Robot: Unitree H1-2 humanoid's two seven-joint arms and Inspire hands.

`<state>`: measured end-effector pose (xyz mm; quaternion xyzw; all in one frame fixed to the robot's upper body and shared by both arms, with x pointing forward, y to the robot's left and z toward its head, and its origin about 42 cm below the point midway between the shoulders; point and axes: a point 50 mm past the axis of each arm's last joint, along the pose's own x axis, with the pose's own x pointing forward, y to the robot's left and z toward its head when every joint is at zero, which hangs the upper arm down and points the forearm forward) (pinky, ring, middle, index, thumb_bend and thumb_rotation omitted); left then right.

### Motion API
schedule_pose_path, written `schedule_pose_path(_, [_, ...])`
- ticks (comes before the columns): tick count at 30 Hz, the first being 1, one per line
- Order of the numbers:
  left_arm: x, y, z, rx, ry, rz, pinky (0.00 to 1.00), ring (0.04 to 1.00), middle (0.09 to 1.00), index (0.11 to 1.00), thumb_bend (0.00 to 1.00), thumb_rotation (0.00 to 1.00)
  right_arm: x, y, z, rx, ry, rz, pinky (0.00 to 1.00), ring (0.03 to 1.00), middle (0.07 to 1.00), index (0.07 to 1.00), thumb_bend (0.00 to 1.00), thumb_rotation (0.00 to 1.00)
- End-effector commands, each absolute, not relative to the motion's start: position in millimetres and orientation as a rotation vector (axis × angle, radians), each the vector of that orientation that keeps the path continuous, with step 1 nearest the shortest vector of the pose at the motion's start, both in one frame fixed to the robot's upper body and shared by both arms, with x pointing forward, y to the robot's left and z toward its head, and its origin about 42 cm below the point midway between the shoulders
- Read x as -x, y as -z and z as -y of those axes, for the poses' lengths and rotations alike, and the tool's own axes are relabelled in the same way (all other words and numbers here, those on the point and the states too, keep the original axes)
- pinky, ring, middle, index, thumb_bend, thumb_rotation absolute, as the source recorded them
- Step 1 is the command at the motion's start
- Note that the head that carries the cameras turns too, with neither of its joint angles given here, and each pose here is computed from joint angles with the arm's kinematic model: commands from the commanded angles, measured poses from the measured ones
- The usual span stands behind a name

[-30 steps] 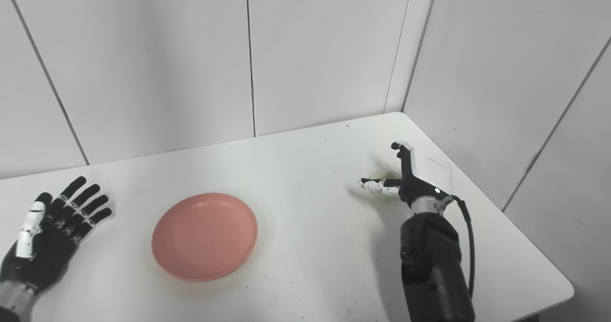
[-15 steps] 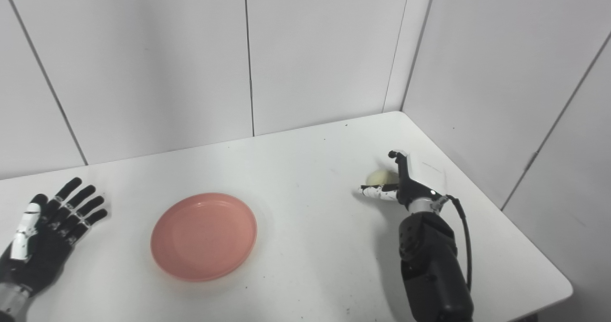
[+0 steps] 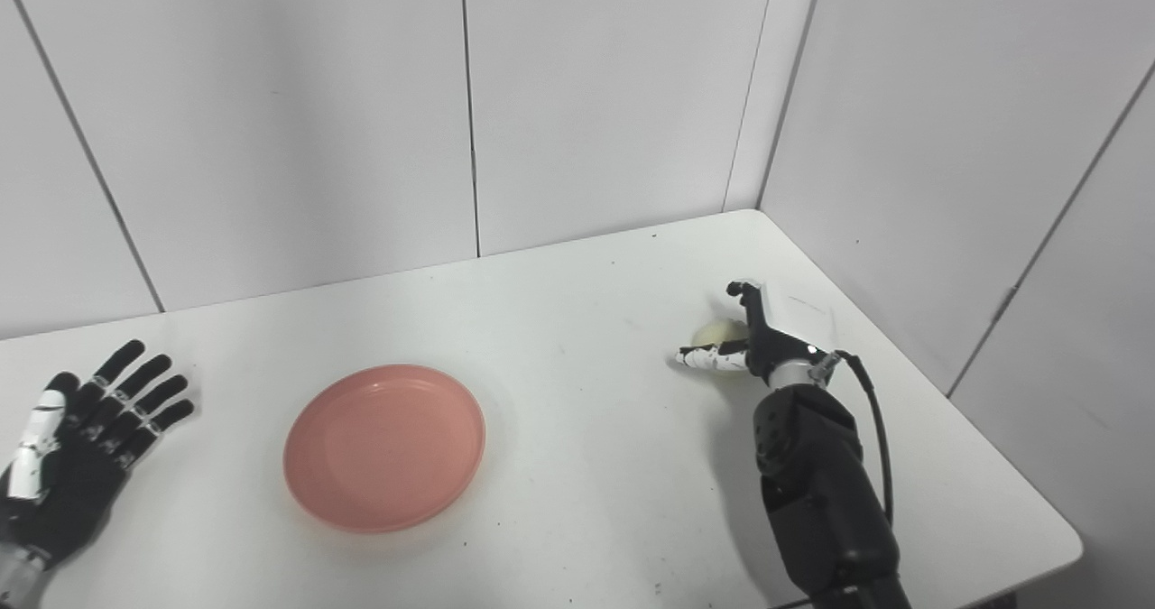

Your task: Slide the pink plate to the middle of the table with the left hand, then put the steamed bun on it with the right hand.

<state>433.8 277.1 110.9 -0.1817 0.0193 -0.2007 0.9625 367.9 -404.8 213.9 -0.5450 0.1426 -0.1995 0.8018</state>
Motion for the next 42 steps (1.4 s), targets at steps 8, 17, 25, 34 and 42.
schedule_pose_path(8, [-364.0,-24.3,-289.6,0.457,0.307,-0.346,0.79,0.826,0.859,0.872,0.5,0.84,-376.9,-250.5,419.3,1.198,0.49,-0.239,0.67,0.78,0.817,0.785,0.84,0.43])
schedule_pose_path(17, [-361.6,-26.1,-289.4,0.45,0.318,-0.338,0.79,0.832,0.868,0.881,0.5,0.85,-377.9,-250.6,422.4,1.196,0.446,-0.282,0.73,0.821,0.825,0.778,0.84,0.34])
schedule_pose_path(25, [-360.3,-27.5,-289.3,0.452,0.318,-0.34,0.79,0.833,0.868,0.881,0.5,0.84,-378.6,-248.5,425.6,1.206,0.433,-0.311,0.72,0.813,0.819,0.775,0.84,0.29])
schedule_pose_path(34, [-359.4,-29.2,-288.7,0.449,0.319,-0.34,0.79,0.832,0.866,0.882,0.5,0.84,-383.6,-241.3,431.9,1.146,0.432,-0.323,0.44,0.529,0.609,0.713,0.79,0.13])
schedule_pose_path(42, [-358.8,-30.7,-288.5,0.439,0.317,-0.34,0.79,0.831,0.863,0.877,0.51,0.85,-390.5,-232.1,439.1,1.108,0.446,-0.326,0.31,0.386,0.458,0.519,0.53,0.0])
